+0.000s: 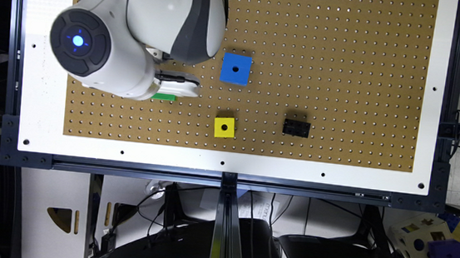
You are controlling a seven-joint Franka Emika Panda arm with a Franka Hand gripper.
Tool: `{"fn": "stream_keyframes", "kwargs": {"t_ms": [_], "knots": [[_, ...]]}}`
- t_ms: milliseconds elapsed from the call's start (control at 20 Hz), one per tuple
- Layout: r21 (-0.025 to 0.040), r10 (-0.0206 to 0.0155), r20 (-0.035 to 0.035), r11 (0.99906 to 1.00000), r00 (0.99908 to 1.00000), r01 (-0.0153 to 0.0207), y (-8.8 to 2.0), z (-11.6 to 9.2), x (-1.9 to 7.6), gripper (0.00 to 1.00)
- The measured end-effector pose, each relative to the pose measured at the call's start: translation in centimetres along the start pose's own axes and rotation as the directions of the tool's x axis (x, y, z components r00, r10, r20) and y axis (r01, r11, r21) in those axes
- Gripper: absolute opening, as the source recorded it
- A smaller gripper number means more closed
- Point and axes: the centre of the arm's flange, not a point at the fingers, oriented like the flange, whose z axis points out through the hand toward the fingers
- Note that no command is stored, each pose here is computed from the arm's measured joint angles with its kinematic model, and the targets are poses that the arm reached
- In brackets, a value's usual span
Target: Pick up green block.
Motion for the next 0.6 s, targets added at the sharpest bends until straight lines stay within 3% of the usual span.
{"fn": "stream_keyframes", "kwargs": {"t_ms": [250,500,600], "knots": [[-0.0033,-0.0006,0.0011,0.999994,0.999999,0.0006,0.0,-3.4,0.01,0.0],[-0.0038,-0.0013,-0.0031,0.999992,0.999994,0.0013,0.0,-7.0,-0.15,0.0],[-0.0048,-0.0014,-0.0022,0.999988,0.999997,0.0013,0.0,-7.6,-0.22,0.0]]}}
